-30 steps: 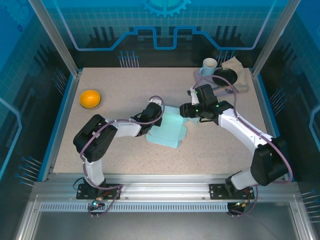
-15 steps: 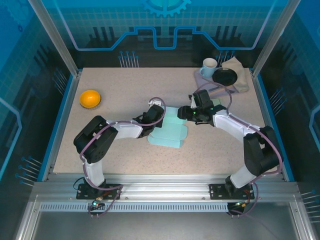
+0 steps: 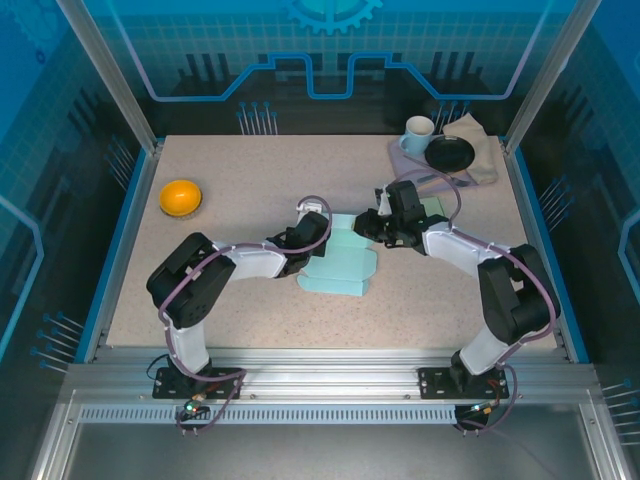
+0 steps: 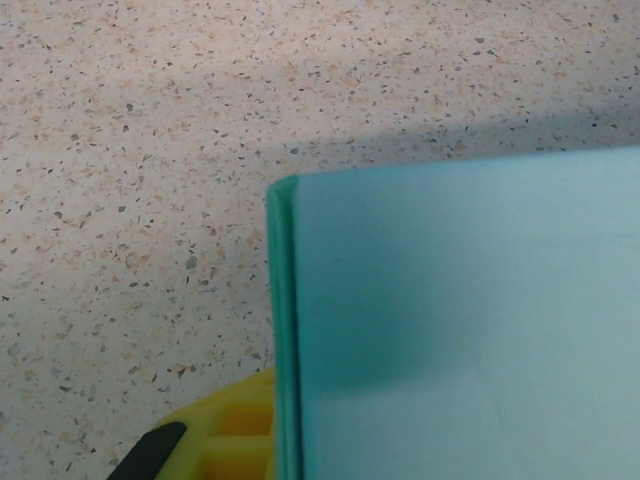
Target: Fold the paper box
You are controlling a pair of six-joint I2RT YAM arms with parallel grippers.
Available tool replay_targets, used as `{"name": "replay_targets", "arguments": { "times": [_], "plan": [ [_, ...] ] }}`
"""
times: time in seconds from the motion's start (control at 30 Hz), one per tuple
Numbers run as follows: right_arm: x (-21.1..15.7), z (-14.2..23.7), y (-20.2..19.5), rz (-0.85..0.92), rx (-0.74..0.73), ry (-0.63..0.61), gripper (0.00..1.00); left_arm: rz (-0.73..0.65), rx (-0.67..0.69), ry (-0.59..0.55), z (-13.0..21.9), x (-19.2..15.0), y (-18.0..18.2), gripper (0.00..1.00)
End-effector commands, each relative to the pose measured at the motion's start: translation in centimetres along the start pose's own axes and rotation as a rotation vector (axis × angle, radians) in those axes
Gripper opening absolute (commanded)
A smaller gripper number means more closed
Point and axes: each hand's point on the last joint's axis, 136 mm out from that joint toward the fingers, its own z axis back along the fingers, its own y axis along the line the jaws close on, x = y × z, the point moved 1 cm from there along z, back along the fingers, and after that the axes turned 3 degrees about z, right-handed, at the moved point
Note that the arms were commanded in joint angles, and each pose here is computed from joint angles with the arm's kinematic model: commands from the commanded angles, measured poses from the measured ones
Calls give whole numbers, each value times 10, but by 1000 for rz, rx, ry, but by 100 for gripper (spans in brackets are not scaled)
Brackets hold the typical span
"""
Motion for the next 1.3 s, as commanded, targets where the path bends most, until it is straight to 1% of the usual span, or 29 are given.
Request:
{"name": "replay_targets", "arguments": {
  "times": [0.0, 0.03, 0.07, 0.13, 0.17, 0.2, 0.27, 0.37, 0.53, 0.67, 0.87, 1.03, 1.13, 1.17, 1.27],
  "plan": [
    [0, 5, -3, 37, -27, -27, 6, -63, 24, 121, 4, -35, 2, 2],
    [-1, 5, -4, 35, -31, -25, 6, -58, 28, 121, 5, -35, 3, 2],
    [-1, 4, -5, 34, -33, -26, 8, -51, 35, 123, 5, -35, 4, 2],
    [-2, 6, -7, 29, -47, -21, 32, -44, 52, 126, 5, -35, 7, 2],
    [-3, 8, -9, 34, -62, -19, 38, -42, 61, 123, 6, -34, 8, 2],
    [-3, 11, -10, 46, -77, -21, 42, -39, 74, 123, 6, -33, 10, 2],
    [-4, 20, -16, 76, -118, -34, 48, -37, 87, 122, 8, -31, 12, 2],
    [-5, 31, -30, 86, -158, -57, 47, -33, 90, 127, 11, -32, 13, 2],
    [-4, 39, -60, 39, -222, -96, 40, -28, 102, 142, 12, -36, 17, 2],
    [-5, 27, -69, 44, -243, -66, 28, -20, 102, 147, 13, -36, 17, 2],
    [-3, 4, -86, 21, -283, -57, 19, -12, 87, 152, 14, -34, 13, 2],
    [0, -9, -93, 18, -324, -53, 15, -3, 85, 163, 14, -37, 13, 2],
    [-2, -3, -105, 37, -388, -105, 14, 2, 92, 169, 15, -37, 14, 2],
    [-2, -2, -107, 43, -388, -115, 14, 6, 88, 170, 15, -36, 13, 2],
    [2, -14, -95, 88, -292, -102, 13, 17, 70, 179, 14, -38, 10, 3]
  ]
}}
